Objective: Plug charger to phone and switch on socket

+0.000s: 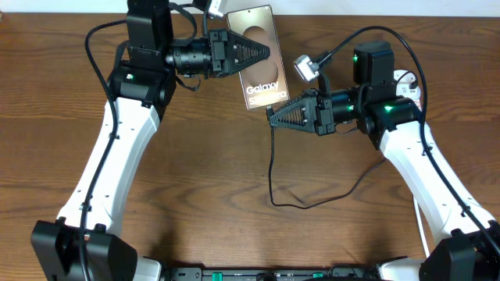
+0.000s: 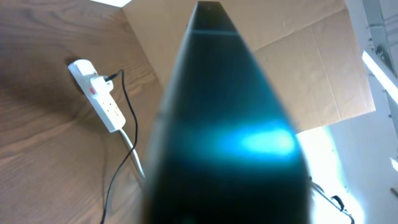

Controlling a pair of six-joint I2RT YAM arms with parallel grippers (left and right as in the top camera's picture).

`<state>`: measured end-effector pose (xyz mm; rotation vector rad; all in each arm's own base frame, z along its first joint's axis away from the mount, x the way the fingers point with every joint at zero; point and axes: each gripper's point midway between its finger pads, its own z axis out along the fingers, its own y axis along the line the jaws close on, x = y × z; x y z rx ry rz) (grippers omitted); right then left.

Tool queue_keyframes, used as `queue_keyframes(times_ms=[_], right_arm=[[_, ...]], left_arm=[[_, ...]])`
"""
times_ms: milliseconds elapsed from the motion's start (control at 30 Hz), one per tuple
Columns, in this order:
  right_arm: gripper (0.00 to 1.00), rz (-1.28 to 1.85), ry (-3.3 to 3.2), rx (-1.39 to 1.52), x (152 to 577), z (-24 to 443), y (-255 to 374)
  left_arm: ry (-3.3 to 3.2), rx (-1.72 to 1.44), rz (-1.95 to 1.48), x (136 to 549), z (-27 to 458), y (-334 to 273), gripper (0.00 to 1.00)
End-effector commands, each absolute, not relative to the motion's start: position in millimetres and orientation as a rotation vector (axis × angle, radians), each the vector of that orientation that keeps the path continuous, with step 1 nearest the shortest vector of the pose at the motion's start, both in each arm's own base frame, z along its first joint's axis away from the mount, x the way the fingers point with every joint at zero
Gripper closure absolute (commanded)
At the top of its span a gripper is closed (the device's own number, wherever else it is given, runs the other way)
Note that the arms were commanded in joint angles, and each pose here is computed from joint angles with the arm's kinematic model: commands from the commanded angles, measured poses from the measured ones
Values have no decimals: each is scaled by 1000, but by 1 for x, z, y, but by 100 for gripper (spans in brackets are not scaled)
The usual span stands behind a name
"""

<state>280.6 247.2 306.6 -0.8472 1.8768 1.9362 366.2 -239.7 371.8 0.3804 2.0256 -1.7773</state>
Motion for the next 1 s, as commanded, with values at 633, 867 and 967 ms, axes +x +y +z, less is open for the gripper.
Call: queue_keyframes(times_ms=[633,867,967], right_arm=[[99,1844,1874,-814,296,317,247],[99,1835,1852,-823,298,322,248],[99,1824,1856,-816,300,321,248]], left_arm=[[1974,558,-1861,340,384,-247,93],[1958,617,-1863,332,384,-257,92],[1956,620,-1862,332,384,-258,92]])
